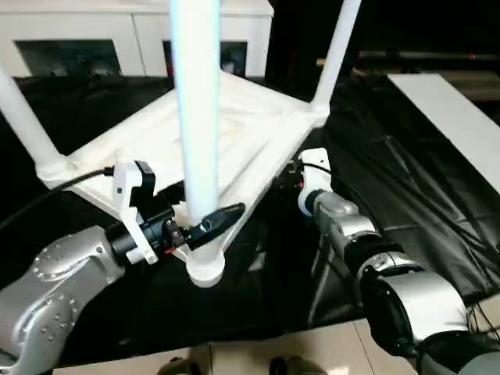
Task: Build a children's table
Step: Rotate table base
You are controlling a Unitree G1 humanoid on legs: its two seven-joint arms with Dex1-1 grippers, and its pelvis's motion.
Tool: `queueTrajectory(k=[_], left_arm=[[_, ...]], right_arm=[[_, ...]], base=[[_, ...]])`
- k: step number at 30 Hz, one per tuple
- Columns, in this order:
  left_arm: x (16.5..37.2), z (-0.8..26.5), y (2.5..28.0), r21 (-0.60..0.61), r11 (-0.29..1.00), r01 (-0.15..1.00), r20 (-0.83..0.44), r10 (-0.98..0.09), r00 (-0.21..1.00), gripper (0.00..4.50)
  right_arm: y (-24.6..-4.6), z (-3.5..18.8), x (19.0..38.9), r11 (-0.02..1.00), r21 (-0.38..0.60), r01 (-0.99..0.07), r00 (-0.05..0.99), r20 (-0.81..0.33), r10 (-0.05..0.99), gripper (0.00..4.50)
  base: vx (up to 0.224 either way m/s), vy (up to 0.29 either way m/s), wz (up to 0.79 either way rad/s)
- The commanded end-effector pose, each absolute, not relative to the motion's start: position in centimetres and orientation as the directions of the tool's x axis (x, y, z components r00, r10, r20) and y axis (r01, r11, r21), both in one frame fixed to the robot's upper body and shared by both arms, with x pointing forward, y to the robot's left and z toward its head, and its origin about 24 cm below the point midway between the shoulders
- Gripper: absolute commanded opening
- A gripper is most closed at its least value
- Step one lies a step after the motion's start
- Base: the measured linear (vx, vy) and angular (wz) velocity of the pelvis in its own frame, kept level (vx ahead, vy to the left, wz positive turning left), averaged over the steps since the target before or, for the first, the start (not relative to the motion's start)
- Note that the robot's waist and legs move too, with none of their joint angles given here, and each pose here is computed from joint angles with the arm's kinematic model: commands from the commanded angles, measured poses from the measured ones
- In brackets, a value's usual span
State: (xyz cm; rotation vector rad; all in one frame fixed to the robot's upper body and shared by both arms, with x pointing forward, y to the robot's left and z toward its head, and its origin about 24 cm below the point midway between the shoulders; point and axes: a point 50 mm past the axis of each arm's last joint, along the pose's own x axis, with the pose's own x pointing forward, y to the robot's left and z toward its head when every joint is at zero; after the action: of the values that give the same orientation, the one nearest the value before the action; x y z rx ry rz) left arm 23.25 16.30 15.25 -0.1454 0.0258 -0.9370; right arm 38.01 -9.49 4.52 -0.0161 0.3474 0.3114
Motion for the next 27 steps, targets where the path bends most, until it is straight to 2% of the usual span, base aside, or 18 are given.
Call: queueTrajectory(k=[1, 4, 10, 16, 17, 20, 24, 27], left_arm=[[23.3, 16.2, 16.5, -0.105, 0.605, 0.789, 0.033, -0.791, 0.611, 4.49], [23.1, 16.7, 16.5, -0.110, 0.596, 0.796, 0.031, -0.798, 0.602, 4.49], [22.8, 17.3, 15.9, -0.107, 0.552, 0.827, 0.029, -0.830, 0.558, 4.49], [23.1, 18.2, 13.5, -0.078, 0.474, 0.877, 0.045, -0.877, 0.478, 4.49], [23.1, 18.2, 13.5, -0.078, 0.474, 0.877, 0.045, -0.877, 0.478, 4.49], [23.4, 18.5, 12.1, -0.067, 0.437, 0.897, 0.070, -0.895, 0.441, 4.49], [24.3, 18.5, 9.6, -0.057, 0.394, 0.917, 0.097, -0.912, 0.398, 4.49], [24.7, 18.4, 9.2, -0.052, 0.399, 0.915, 0.098, -0.910, 0.402, 4.49]], right_arm=[[-8.7, 5.9, 38.6, 0.947, 0.061, -0.316, 0.902, -0.291, 0.320, 3.83], [-8.5, 6.3, 38.7, 0.940, 0.059, -0.335, 0.899, -0.278, 0.338, 3.83], [-6.5, 6.9, 38.6, 0.900, 0.049, -0.433, 0.867, -0.250, 0.430, 3.83], [-2.4, 7.3, 37.5, 0.816, 0.094, -0.571, 0.790, -0.209, 0.577, 3.83], [-2.4, 7.3, 37.5, 0.816, 0.094, -0.571, 0.790, -0.209, 0.577, 3.83], [-0.7, 6.9, 36.7, 0.767, 0.096, -0.635, 0.741, -0.208, 0.639, 3.83], [0.1, 6.3, 35.9, 0.733, 0.091, -0.674, 0.706, -0.215, 0.675, 3.83], [0.1, 6.2, 35.9, 0.735, 0.090, -0.672, 0.707, -0.216, 0.673, 3.83]], base=[[0.000, 0.000, 0.00], [0.000, 0.000, 0.00], [0.000, 0.000, 0.00], [0.000, 0.000, 0.00], [0.000, 0.000, 0.00], [0.000, 0.000, 0.00], [-0.001, -0.001, -0.05], [0.000, 0.000, 0.00]])
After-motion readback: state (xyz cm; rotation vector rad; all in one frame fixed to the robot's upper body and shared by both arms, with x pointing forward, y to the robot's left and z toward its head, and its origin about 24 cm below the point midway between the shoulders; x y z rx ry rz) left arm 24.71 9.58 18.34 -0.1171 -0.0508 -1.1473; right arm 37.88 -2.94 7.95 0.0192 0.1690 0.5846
